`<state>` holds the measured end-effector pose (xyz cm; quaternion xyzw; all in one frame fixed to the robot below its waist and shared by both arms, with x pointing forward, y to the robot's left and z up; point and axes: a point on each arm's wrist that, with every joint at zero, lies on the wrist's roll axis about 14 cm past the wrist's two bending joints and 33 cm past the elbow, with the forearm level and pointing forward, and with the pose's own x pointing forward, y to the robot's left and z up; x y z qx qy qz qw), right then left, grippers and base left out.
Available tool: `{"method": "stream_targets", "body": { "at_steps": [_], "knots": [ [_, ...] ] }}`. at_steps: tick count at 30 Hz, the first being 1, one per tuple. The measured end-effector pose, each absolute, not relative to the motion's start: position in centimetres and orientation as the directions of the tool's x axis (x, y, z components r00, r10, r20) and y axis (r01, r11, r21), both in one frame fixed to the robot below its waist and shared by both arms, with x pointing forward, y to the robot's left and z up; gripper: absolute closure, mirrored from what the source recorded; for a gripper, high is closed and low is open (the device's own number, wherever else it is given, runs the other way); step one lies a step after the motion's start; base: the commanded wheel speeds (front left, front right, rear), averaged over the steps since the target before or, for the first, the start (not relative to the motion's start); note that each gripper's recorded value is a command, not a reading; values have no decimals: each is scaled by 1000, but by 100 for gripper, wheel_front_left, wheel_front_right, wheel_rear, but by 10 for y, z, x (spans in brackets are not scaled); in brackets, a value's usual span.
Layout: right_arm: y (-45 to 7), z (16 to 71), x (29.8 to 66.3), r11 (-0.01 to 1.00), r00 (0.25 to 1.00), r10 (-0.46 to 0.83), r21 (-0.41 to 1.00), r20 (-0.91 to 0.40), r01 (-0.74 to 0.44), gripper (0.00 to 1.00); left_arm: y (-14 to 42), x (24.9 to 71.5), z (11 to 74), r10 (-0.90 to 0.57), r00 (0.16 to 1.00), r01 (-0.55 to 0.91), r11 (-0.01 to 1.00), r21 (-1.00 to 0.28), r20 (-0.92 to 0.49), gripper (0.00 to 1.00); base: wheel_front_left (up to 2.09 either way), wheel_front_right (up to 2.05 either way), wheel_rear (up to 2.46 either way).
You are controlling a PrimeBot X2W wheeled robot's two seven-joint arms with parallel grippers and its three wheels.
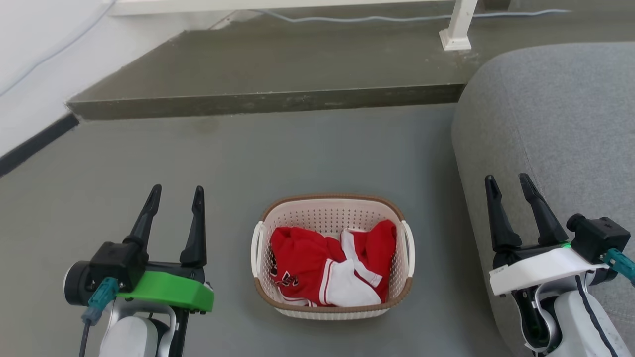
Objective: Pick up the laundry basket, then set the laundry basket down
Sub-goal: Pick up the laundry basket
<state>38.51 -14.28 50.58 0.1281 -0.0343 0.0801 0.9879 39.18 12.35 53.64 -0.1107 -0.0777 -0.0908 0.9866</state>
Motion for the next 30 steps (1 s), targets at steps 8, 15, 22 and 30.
{"method": "stream_targets", "body": {
  "at_steps": [8,15,22,30],
  "knots": [
    [-147,487,395,957,990,135,256,36,-140,0,121,402,516,-167,979,190,955,-228,117,0,0,0,0],
    [-148,465,408,958,991,132,258,-24,-122,0,114,418,496,-187,980,198,952,-235,67,0,0,0,0],
    [-150,443,428,957,990,125,272,-72,-101,0,109,440,474,-199,980,196,949,-248,15,0,0,0,0],
    [-141,406,447,952,975,152,288,-160,-101,0,105,460,434,-211,974,184,946,-268,-77,0,0,0,0]
  ]
}}
